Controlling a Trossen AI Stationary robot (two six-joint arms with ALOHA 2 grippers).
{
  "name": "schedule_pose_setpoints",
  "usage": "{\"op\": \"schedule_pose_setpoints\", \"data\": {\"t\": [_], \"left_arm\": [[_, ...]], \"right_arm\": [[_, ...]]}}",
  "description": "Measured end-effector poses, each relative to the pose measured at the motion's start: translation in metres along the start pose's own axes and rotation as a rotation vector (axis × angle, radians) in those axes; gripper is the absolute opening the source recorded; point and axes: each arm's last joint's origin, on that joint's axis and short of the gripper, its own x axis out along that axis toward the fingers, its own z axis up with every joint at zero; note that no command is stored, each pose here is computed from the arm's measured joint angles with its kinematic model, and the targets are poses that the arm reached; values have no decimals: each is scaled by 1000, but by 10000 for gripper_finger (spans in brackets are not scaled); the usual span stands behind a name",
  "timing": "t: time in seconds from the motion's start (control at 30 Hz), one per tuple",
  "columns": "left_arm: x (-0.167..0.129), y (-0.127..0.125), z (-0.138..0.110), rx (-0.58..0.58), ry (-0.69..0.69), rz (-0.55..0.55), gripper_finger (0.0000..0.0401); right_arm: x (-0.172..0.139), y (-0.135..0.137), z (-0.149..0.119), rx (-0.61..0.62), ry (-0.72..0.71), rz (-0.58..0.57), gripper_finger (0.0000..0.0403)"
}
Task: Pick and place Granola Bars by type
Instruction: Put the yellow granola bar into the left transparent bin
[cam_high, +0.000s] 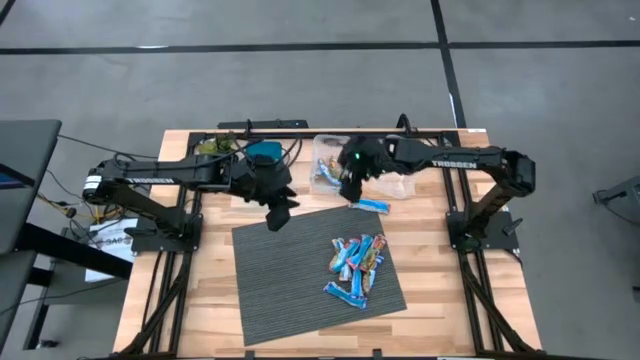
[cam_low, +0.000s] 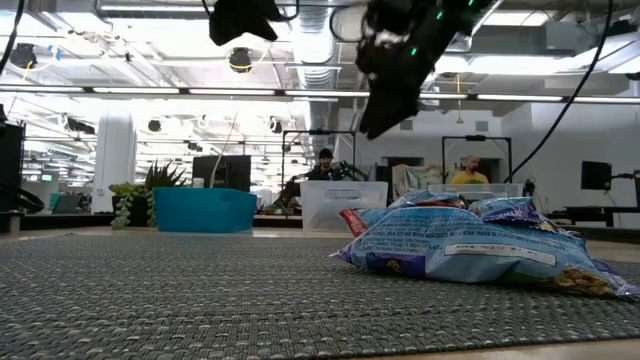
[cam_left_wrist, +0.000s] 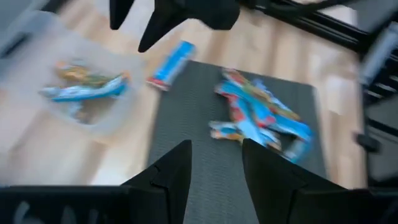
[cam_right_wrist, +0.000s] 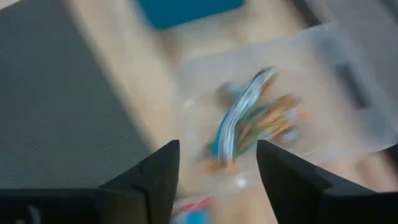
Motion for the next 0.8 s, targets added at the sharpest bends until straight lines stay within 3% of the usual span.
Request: {"op": "schedule_pose_setpoints", "data": {"t": [0.2, 0.4, 0.57, 0.8], "left_arm": [[0, -4, -9, 43, 100, -72, 135], [8, -17, -29, 168, 168, -115, 135], [16, -38, -46, 286, 167, -189, 135], [27, -52, -74, 345, 207, -240, 135]], "right_arm": [[-13, 55, -15, 61, 84, 64, 216], [5, 106, -23, 98, 167, 57, 196], [26, 125, -10, 138, 283, 9, 177], [58, 135, -2, 208, 467, -109, 169]]}}
